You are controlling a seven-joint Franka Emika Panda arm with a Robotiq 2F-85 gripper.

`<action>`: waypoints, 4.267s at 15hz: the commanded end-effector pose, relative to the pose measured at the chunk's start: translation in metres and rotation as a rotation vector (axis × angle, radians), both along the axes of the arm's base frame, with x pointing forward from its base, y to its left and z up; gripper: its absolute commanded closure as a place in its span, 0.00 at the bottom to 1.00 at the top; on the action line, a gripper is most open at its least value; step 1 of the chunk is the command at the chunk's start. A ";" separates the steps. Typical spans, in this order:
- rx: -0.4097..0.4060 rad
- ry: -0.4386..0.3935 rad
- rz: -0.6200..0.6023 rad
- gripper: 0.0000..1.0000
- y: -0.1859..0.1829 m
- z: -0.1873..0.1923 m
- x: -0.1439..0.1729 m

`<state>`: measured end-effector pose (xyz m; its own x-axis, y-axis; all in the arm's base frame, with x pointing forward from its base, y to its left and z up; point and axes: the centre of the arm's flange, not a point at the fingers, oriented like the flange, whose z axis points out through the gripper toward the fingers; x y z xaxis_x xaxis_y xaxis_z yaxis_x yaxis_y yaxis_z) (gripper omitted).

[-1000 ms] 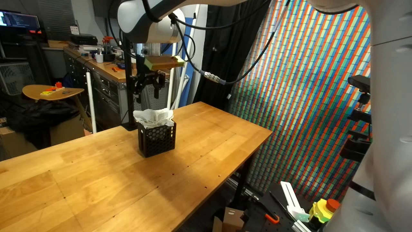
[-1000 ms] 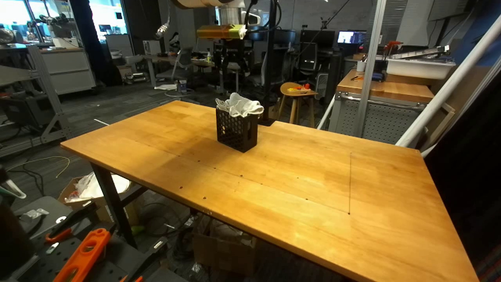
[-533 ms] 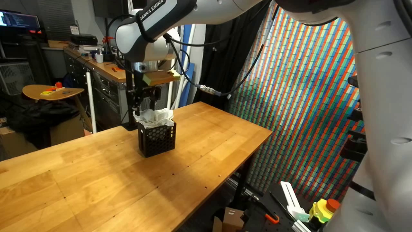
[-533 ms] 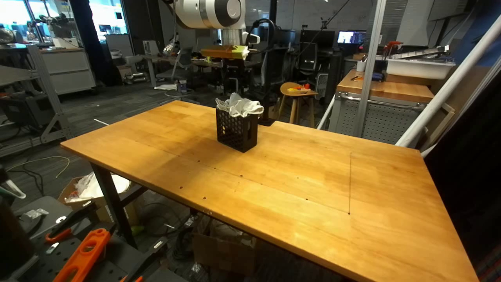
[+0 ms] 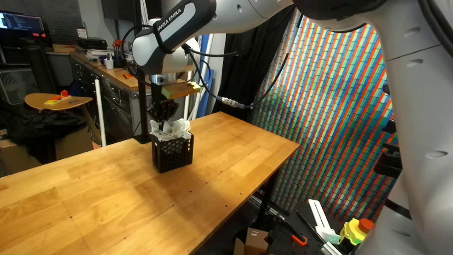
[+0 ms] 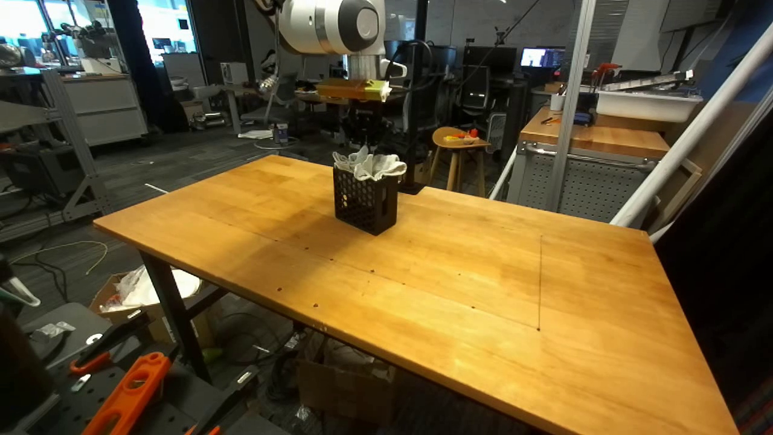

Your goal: Put the towel in the black basket

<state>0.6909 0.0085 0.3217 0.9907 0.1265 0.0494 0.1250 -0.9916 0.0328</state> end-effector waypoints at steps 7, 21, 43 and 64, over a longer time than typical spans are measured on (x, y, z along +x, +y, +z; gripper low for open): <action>0.046 0.033 -0.036 0.91 -0.003 -0.005 -0.027; 0.089 0.104 -0.082 0.91 -0.010 -0.037 -0.057; 0.244 0.009 -0.084 0.90 -0.019 -0.081 -0.062; 0.024 -0.193 0.035 0.86 -0.013 0.059 -0.058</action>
<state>0.6409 -0.0083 0.3680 0.9643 0.1383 0.2260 0.1424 -0.9898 -0.0018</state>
